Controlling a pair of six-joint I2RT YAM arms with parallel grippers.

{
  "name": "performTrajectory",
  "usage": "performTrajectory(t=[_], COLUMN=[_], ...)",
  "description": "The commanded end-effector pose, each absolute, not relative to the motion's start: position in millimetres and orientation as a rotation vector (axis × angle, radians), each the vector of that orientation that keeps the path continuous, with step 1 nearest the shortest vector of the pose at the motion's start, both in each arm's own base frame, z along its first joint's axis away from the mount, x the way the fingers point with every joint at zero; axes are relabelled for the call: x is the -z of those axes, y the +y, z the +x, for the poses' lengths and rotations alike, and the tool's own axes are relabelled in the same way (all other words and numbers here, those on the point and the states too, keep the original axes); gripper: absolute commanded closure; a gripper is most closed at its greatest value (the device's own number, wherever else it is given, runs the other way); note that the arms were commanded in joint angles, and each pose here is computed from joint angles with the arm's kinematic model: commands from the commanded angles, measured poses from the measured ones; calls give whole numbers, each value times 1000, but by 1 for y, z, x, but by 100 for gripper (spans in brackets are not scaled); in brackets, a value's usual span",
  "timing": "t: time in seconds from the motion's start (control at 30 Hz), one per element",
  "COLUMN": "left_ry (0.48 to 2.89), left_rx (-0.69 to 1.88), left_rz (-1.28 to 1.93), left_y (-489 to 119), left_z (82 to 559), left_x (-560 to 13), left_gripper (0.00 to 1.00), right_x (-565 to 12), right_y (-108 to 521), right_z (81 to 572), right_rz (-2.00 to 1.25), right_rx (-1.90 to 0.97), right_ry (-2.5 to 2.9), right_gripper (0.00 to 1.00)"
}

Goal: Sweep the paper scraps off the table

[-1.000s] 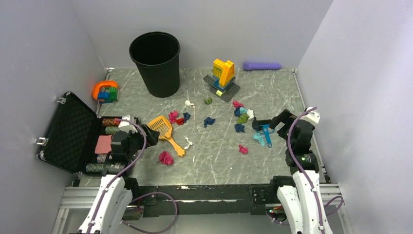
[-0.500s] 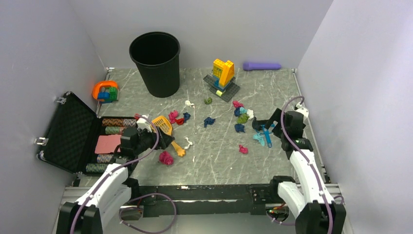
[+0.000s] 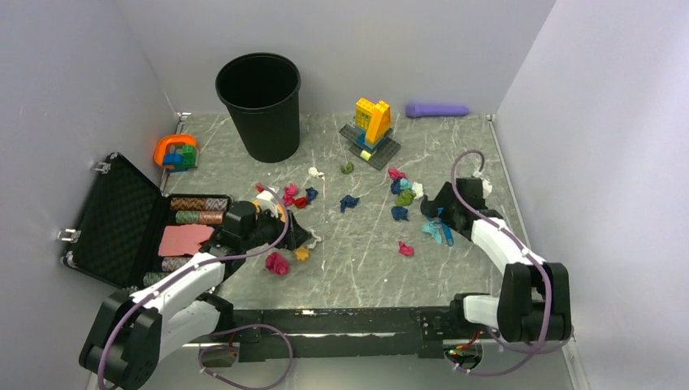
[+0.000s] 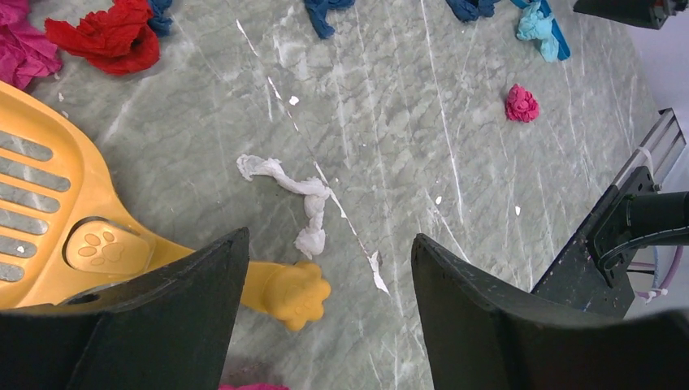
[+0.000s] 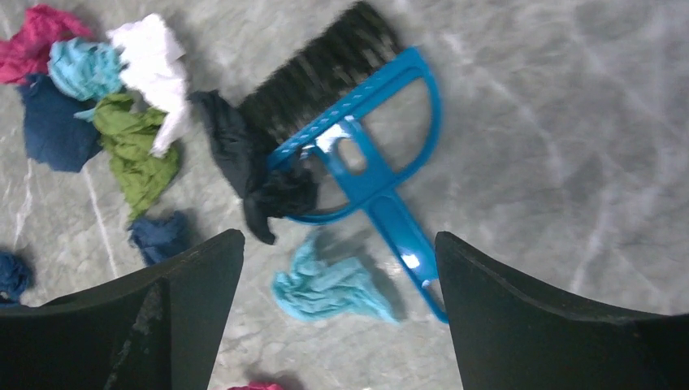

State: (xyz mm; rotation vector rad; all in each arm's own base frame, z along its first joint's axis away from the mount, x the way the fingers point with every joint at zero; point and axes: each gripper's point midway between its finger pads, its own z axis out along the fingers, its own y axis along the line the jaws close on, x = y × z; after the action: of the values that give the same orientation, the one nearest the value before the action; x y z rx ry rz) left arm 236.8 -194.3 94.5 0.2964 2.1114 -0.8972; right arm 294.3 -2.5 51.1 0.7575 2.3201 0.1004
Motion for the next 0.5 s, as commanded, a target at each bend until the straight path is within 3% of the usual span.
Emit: performTrajectory(t=[0.0, 0.47], left_ry=[2019, 1993], left_rx=[889, 861], left_rz=[340, 338], left_y=[-201, -196], left_z=[248, 245], left_x=[-118, -125], left_gripper=[21, 21], right_x=[-73, -42], right_y=[22, 127], right_z=[332, 353], right_rz=[711, 548], right_rx=[-161, -369], right_ry=[2247, 2407], right_gripper=[9, 11])
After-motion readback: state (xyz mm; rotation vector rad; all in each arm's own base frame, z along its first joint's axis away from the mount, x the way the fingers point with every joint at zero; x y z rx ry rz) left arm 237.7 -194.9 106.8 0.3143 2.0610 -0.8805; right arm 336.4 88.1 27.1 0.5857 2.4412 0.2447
